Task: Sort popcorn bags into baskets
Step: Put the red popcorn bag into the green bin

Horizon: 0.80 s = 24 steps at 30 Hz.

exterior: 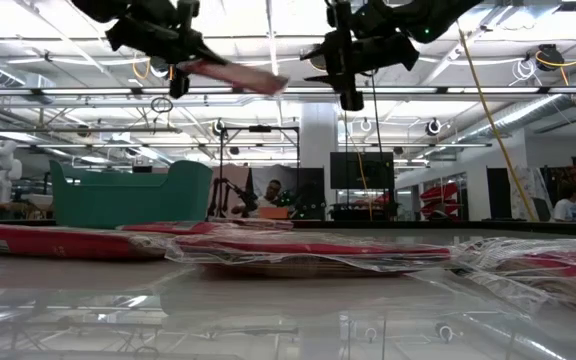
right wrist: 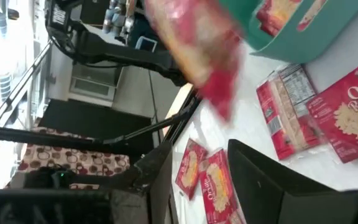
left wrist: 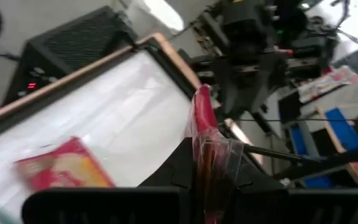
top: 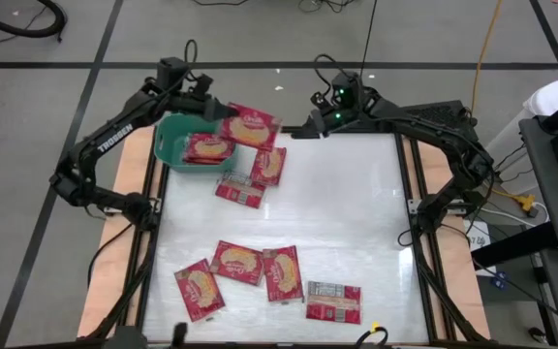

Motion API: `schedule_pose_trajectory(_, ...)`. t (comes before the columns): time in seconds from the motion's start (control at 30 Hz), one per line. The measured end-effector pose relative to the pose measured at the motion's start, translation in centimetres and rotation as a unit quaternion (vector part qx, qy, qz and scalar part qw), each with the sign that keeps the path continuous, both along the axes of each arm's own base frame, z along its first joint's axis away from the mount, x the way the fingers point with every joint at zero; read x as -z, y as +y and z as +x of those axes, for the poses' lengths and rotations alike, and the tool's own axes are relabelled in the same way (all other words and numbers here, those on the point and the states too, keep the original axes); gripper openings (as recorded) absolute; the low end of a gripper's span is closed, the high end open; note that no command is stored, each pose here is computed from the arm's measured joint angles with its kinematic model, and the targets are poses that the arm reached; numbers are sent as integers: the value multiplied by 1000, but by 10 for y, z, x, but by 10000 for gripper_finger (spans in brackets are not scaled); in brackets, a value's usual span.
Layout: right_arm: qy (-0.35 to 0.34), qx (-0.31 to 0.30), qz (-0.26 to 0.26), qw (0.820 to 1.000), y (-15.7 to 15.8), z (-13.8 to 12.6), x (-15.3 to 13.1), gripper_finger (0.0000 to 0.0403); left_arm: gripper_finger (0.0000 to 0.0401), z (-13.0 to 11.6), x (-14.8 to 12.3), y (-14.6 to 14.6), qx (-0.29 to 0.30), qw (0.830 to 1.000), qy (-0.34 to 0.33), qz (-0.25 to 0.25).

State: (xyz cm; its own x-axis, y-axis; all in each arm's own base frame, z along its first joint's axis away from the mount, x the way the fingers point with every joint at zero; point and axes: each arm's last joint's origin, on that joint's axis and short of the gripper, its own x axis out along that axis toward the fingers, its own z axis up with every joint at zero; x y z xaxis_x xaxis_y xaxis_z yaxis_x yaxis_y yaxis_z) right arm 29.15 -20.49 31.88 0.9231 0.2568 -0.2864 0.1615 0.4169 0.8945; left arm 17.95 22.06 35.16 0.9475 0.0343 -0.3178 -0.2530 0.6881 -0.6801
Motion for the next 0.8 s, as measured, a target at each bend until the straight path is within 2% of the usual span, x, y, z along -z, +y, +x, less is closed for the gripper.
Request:
schedule_pose_trajectory(0.27, -8, 22, -7, 1000, -13, -9, -2, 150, 18, -46, 16, 19, -66, 995, 71, -4)
schedule_pose_trajectory(0.47, -27, 28, -21, 999, -16, -9, -6, 151, 35, -78, 26, 25, -116, 985, 129, -18)
schedule_pose_trajectory(0.67, -27, 59, -35, 997, -19, -8, -7, 151, 18, -80, 33, 26, -145, 973, 179, -17)
schedule_pose_trajectory(0.8, -25, 67, -33, 997, -19, -8, -7, 151, 22, -82, 39, 28, -200, 955, 215, -32)
